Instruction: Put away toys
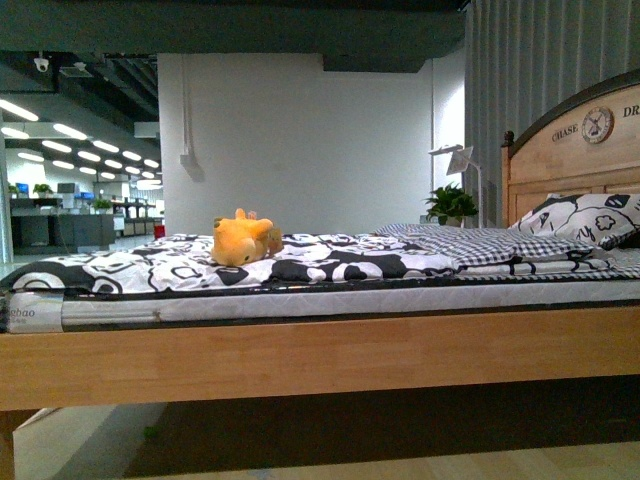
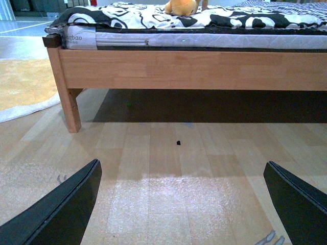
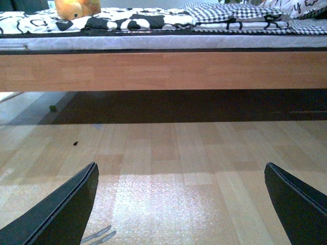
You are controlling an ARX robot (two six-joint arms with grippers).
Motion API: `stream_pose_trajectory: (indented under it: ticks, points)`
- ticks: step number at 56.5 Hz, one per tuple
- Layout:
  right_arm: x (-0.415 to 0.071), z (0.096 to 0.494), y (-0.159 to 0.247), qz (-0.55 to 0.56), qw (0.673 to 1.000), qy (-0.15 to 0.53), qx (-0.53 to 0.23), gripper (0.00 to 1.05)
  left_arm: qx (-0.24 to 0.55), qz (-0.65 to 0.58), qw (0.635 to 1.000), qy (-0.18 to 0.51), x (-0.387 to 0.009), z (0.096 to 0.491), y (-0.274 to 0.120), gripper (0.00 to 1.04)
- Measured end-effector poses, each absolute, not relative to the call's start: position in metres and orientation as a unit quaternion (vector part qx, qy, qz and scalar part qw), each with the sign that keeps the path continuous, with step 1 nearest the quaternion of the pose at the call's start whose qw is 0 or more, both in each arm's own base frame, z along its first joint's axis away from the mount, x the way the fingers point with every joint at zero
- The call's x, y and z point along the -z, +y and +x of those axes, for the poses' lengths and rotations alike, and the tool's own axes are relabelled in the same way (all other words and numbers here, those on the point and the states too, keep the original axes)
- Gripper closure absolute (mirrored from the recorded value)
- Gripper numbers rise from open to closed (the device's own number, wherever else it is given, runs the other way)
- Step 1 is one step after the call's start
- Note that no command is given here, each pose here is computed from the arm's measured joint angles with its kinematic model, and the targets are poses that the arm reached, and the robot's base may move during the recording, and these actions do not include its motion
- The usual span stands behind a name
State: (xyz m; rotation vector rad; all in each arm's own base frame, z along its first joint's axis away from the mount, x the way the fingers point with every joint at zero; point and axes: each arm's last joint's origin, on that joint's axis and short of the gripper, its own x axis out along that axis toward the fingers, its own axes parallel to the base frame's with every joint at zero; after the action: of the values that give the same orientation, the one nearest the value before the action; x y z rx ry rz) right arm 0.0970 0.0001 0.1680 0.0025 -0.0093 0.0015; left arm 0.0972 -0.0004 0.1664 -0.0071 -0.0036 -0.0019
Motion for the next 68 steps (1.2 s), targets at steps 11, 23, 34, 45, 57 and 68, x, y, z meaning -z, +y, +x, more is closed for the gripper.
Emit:
stream_pose_trajectory:
  ticks: [11, 23, 34, 45, 57, 68]
  points:
    - [-0.168, 0.097, 0.0001, 0.001, 1.0, -0.005, -0.001, 0.07, 0.001, -0.004, 1.0, -0.002, -0.1664, 0.0972, -0.0004, 0.06]
    - [-0.168, 0.097, 0.0001, 0.001, 1.0, -0.005, -0.001, 0.07, 0.001, -0.004, 1.0, -0.002, -0.1664, 0.0972, -0.0004, 0.06]
    - [-0.168, 0.097, 0.0001, 0.001, 1.0, -0.005, -0.001, 0.07, 0.001, -0.004, 1.0, -0.002, -0.1664, 0.0972, -0.0004, 0.06]
    - [-0.168, 0.097, 0.0001, 0.001, 1.0, -0.005, -0.001, 0.07, 0.001, -0.004, 1.0, -0.002, -0.1664, 0.0972, -0.0004, 0.06]
    - [-0.168, 0.097, 0.0001, 0.001, 1.0, -0.005, -0.001, 0.07, 0.001, -0.004, 1.0, -0.002, -0.1664, 0.0972, -0.0004, 0.06]
    - [-0.168, 0.097, 0.0001, 0.001, 1.0, -0.005, -0.001, 0.07, 0.001, -0.004, 1.0, -0.002, -0.1664, 0.0972, -0.0004, 0.06]
